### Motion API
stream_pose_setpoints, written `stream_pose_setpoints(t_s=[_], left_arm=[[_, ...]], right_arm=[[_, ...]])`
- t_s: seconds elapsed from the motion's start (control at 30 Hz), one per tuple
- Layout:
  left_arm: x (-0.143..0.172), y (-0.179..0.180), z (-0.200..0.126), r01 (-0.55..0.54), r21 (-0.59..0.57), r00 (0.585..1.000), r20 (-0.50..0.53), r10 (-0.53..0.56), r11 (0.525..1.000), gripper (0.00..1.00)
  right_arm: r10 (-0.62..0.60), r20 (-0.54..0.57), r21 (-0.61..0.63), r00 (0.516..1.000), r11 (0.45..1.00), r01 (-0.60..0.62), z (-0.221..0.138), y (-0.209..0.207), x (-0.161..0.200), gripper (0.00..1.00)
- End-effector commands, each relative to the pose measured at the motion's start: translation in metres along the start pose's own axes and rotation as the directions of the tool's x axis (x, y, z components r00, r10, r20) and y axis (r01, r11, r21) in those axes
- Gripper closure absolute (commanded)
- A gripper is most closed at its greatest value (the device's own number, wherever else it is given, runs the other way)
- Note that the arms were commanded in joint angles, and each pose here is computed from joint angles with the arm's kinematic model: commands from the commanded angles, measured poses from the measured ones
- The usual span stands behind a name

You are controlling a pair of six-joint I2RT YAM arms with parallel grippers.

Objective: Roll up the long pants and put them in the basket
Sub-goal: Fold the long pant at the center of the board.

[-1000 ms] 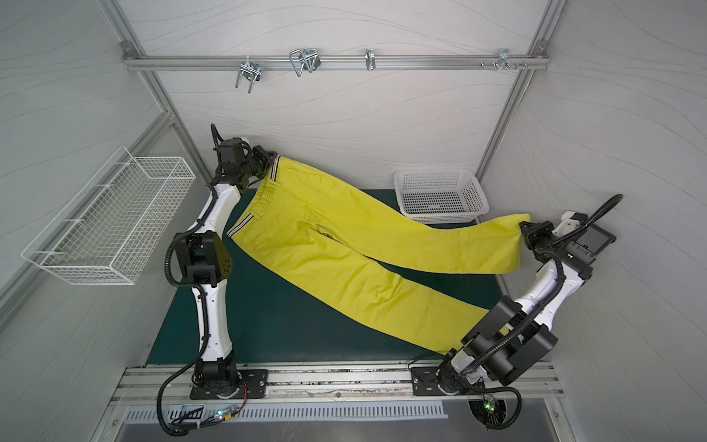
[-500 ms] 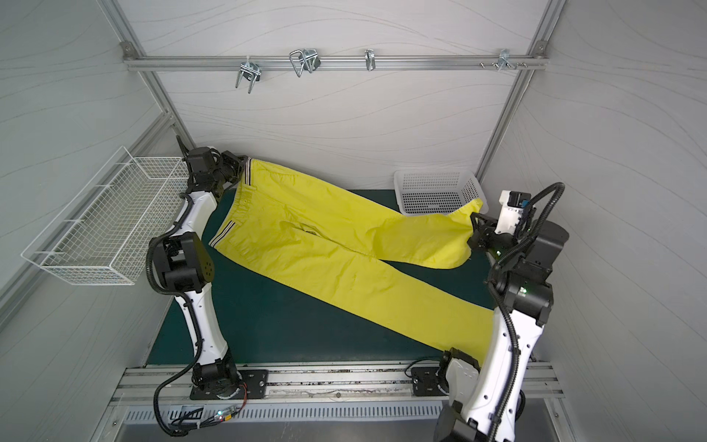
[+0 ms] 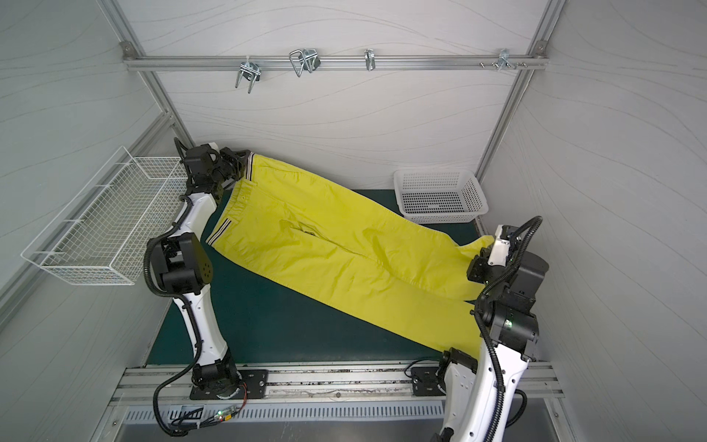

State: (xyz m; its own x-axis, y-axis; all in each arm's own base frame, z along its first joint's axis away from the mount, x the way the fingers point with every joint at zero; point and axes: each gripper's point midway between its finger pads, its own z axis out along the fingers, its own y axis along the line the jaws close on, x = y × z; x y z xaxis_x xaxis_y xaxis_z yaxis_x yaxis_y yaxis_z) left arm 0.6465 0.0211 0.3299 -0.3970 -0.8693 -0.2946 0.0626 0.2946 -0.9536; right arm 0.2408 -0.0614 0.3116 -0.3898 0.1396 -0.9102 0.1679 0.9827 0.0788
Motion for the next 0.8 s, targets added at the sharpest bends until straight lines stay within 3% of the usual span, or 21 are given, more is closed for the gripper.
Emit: stream_pose_setpoints(t_s=[0.0,0.13,0.27,0.43,0.57,0.77], left_arm=[[0.008,-0.06,0.012,-0.068,0.158,0.997,-0.023,0.073,0.985,1.0],[0.021,-0.067,0.034,-0.051,0.17,0.997,-0.045,0.059,0.984,1.0],[0.029,-0.066,0.051,0.001,0.188,0.998,-0.063,0.011,0.982,1.0],[0.031,-0.062,0.058,0.032,0.187,0.998,-0.063,-0.02,0.982,1.0],[0.038,-0.066,0.066,0.049,0.203,0.997,-0.063,-0.037,0.978,1.0],[0.044,-0.1,0.068,0.091,0.311,0.993,-0.094,-0.065,0.946,1.0]], right_arm=[[0.052,0.018,0.072,0.998,0.996,-0.053,0.005,-0.02,-0.008,1.0],[0.125,0.009,0.021,0.992,0.992,-0.125,0.026,-0.027,-0.019,1.0],[0.281,-0.036,-0.077,0.959,0.956,-0.283,0.058,-0.041,-0.032,1.0],[0.372,-0.09,-0.087,0.924,0.921,-0.379,0.085,-0.07,-0.048,1.0],[0.514,-0.095,-0.161,0.852,0.837,-0.523,0.094,-0.1,-0.067,1.0],[0.467,-0.078,-0.207,0.881,0.856,-0.473,0.087,-0.096,-0.091,1.0]])
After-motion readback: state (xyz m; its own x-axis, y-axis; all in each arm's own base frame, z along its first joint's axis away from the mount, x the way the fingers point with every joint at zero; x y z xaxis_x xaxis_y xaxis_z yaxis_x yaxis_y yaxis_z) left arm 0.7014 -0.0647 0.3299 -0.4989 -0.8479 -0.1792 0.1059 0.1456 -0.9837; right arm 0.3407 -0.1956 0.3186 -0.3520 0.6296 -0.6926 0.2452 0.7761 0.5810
